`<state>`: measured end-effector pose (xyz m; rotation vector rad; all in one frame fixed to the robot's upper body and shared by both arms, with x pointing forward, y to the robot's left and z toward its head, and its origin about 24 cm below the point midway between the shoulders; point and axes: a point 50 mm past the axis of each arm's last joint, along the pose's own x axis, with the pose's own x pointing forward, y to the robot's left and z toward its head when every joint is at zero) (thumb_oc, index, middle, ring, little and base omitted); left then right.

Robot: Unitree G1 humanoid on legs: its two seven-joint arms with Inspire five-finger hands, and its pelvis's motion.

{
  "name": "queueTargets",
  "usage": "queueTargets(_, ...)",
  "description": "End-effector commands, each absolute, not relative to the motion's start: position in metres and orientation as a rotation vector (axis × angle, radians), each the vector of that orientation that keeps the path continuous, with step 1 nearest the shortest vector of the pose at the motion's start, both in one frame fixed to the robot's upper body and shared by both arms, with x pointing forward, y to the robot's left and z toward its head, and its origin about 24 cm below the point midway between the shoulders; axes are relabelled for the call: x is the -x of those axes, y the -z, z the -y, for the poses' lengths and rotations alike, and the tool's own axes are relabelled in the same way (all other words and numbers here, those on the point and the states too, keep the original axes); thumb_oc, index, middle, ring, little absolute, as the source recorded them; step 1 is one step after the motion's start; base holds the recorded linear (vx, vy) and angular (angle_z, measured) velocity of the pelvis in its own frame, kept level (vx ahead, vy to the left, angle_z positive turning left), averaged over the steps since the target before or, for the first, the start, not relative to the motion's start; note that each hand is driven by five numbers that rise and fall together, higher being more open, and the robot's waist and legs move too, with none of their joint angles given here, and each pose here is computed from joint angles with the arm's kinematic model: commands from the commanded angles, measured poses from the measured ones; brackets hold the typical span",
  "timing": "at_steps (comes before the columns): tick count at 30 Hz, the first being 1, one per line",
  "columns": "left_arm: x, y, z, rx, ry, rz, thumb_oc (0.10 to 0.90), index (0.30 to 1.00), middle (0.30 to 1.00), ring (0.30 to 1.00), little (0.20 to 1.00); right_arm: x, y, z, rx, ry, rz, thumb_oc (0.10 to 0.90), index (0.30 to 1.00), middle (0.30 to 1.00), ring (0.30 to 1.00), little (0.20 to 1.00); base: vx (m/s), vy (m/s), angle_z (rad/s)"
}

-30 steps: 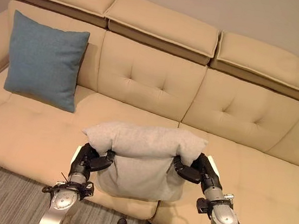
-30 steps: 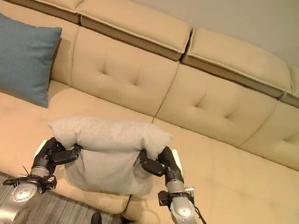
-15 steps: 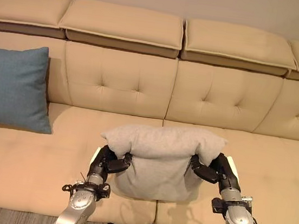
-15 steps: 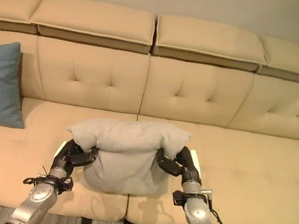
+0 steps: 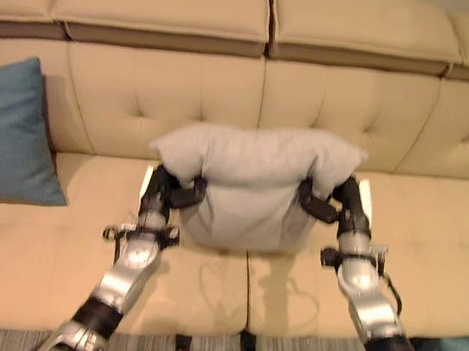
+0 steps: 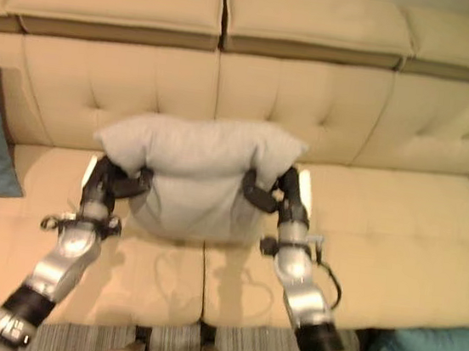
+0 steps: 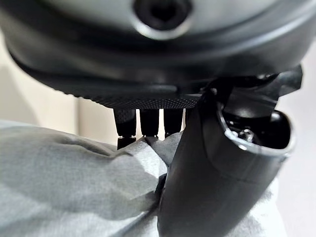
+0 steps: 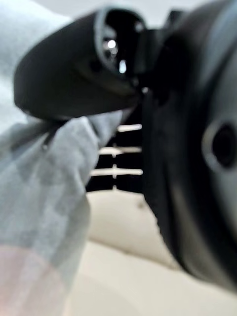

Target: Pick up all the scattered cushions and arrange them neatly on the sofa.

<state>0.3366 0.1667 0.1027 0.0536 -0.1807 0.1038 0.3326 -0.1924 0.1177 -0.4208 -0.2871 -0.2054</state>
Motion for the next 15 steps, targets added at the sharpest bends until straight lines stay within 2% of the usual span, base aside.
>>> queueTargets(1, -0.352, -0.229, -0.114, -0.019, 0.058, 0.723, 0.400, 0.300, 0.300, 0.300, 0.300, -0.344, -0.248, 0.143, 0.336, 0.145, 0.831, 0.400, 0.300, 0.300, 0.300, 0.300, -0.07, -0.045, 0.07)
queueTargets(7, -0.369, -0.267, -0.121, -0.056, -0.012, 0.780, 0.400, 0.300, 0.300, 0.300, 0.300, -0.357, -0.294, 0.142, 0.359, 0.207, 0.920, 0.400, 0.300, 0.300, 0.300, 0.300, -0.04, -0.037, 0.10)
queueTargets(11, -0.374, -0.265, -0.125, 0.000, -0.041, 0.746, 0.400, 0.300, 0.300, 0.300, 0.300, -0.363, -0.308, 0.143, 0.426, 0.233, 0.924, 0.400, 0.300, 0.300, 0.300, 0.300, -0.04, -0.034, 0.01)
queueTargets(12, -0.374, -0.262, -0.124, 0.024, -0.042, 0.734, 0.486, 0.429, 0.429, 0.429, 0.429, -0.364, -0.309, 0.146, 0.445, 0.241, 0.919, 0.464, 0.396, 0.396, 0.396, 0.396, -0.04, -0.041, -0.01)
queueTargets(13, -0.374, -0.258, -0.123, 0.048, -0.039, 0.724, 0.728, 0.792, 0.792, 0.792, 0.792, -0.366, -0.309, 0.148, 0.460, 0.252, 0.911, 0.599, 0.599, 0.599, 0.599, 0.599, -0.03, -0.038, 0.03)
queueTargets(14, -0.374, -0.253, -0.122, 0.059, -0.036, 0.709, 0.800, 0.900, 0.900, 0.900, 0.900, -0.368, -0.306, 0.151, 0.476, 0.260, 0.892, 0.800, 0.900, 0.900, 0.900, 0.900, -0.04, -0.032, 0.06)
queueTargets(15, -0.374, -0.247, -0.121, 0.062, -0.037, 0.687, 0.800, 0.900, 0.900, 0.900, 0.900, -0.370, -0.305, 0.155, 0.497, 0.275, 0.876, 0.800, 0.900, 0.900, 0.900, 0.900, -0.04, -0.044, 0.09)
